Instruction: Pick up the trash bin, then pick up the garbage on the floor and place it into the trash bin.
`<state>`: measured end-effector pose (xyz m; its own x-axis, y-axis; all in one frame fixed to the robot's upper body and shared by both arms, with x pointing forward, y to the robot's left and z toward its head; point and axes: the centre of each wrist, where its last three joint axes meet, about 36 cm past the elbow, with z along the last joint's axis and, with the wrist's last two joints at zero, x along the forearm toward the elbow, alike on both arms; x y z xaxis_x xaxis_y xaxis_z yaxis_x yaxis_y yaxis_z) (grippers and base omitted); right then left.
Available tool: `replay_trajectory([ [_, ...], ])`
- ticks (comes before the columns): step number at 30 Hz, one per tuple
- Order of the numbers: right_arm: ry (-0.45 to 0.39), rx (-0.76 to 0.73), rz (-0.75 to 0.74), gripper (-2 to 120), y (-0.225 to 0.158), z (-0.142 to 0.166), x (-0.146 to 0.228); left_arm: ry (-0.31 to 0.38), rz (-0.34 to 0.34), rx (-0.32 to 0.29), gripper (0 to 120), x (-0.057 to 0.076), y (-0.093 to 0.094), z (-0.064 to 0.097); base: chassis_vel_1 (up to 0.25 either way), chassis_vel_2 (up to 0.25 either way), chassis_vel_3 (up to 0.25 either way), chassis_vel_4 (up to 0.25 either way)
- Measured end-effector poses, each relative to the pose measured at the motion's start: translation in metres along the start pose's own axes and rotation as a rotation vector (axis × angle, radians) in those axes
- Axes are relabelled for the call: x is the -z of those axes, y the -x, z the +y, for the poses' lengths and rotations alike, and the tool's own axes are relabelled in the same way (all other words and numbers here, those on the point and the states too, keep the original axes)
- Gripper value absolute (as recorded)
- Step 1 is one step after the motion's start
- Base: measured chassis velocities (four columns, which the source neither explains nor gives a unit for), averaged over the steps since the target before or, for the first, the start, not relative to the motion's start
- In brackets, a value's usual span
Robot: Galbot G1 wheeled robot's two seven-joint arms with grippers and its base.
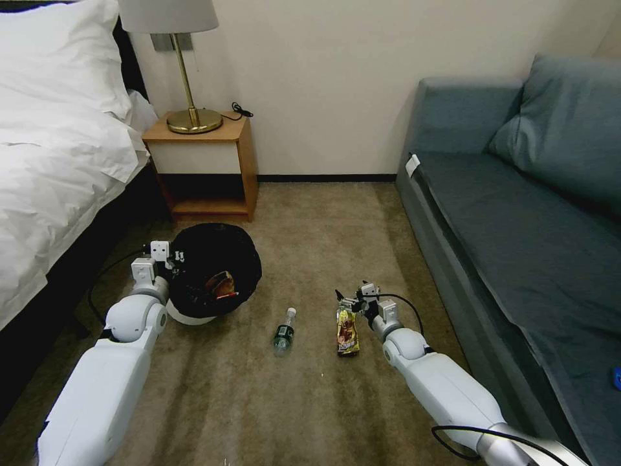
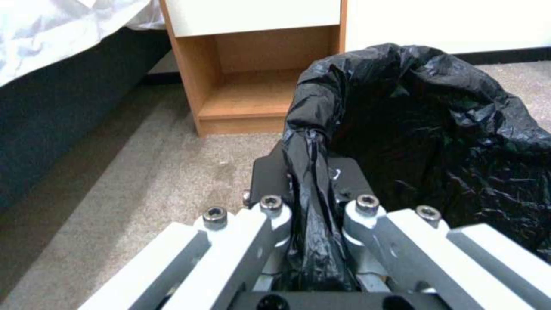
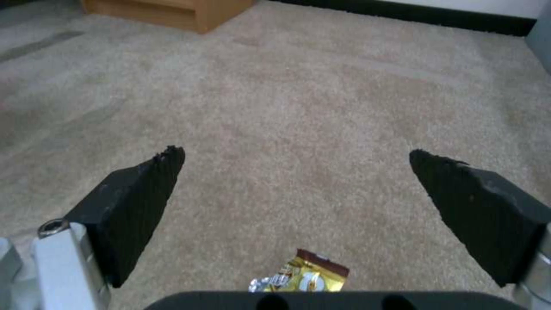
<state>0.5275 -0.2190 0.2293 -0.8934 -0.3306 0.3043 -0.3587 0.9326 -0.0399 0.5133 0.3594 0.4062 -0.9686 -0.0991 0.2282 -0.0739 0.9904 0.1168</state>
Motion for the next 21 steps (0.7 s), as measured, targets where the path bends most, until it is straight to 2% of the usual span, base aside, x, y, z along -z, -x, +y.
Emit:
replay_trajectory([
  [21,-0.002,-0.004,0.025,100,-0.0016,-0.0015,-0.0088,-0.007,0.000,0.000,6,0.0005,0.0026,-0.0012,-0.051,0.055,0.049,-0.051],
])
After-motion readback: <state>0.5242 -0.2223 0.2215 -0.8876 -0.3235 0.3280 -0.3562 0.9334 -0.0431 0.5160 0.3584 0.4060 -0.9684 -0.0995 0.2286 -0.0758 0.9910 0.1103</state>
